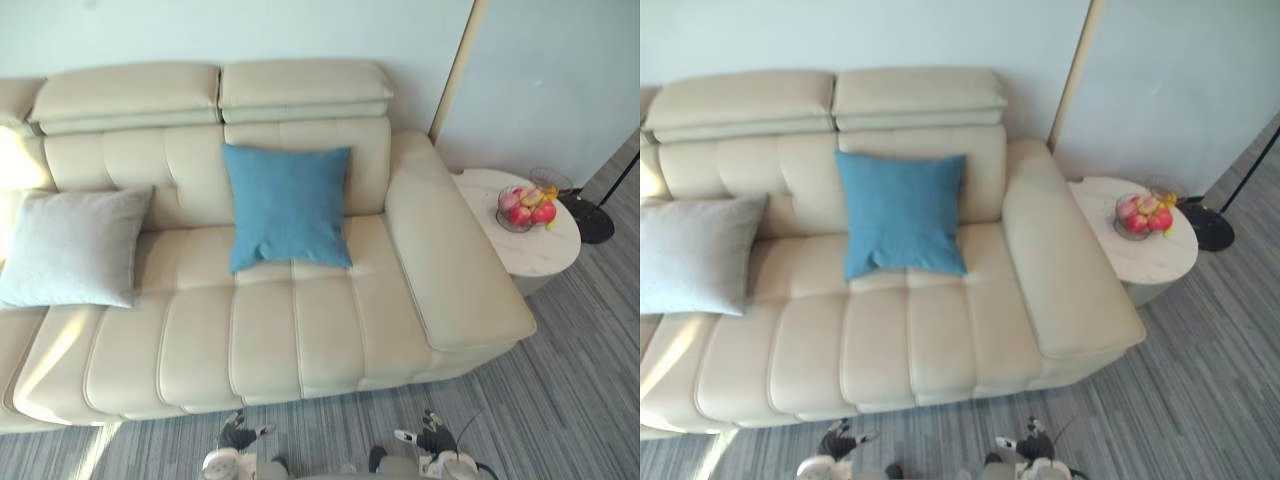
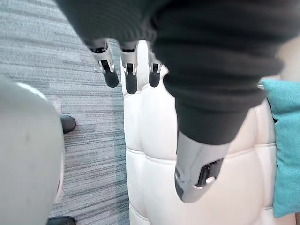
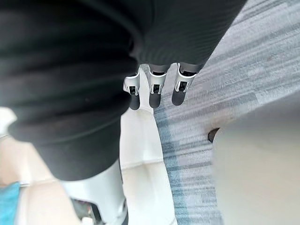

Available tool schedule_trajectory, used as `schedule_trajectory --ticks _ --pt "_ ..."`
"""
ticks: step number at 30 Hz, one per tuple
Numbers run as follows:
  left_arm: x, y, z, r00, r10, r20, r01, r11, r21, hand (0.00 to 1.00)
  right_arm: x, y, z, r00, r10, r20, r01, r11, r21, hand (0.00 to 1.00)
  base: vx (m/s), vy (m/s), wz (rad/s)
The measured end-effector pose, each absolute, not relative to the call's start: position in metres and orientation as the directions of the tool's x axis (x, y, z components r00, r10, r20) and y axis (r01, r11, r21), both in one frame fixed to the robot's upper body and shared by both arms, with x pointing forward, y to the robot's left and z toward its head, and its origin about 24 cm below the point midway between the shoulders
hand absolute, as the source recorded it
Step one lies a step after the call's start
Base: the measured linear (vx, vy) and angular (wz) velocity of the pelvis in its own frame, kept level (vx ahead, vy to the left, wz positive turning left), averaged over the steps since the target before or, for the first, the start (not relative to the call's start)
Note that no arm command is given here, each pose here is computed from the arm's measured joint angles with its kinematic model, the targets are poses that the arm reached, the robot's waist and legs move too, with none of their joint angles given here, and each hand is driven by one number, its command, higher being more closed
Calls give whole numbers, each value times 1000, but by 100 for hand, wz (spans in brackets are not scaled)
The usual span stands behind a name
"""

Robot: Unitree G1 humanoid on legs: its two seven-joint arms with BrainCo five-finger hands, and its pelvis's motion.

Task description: Pick up cushions and gather them together orderly.

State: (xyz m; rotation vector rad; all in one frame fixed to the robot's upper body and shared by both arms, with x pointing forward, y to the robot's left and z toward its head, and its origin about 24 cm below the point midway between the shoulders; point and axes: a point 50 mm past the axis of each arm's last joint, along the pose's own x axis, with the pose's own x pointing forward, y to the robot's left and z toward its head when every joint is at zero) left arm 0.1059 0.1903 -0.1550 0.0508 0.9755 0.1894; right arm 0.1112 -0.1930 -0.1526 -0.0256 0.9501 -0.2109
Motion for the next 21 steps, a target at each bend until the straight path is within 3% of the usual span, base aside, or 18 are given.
schedule_trajectory --ticks 21 --pt "94 195 -160 499 192 -845 -144 980 137 0 104 -191 -159 502 -177 -847 123 983 -133 0 10 2 4"
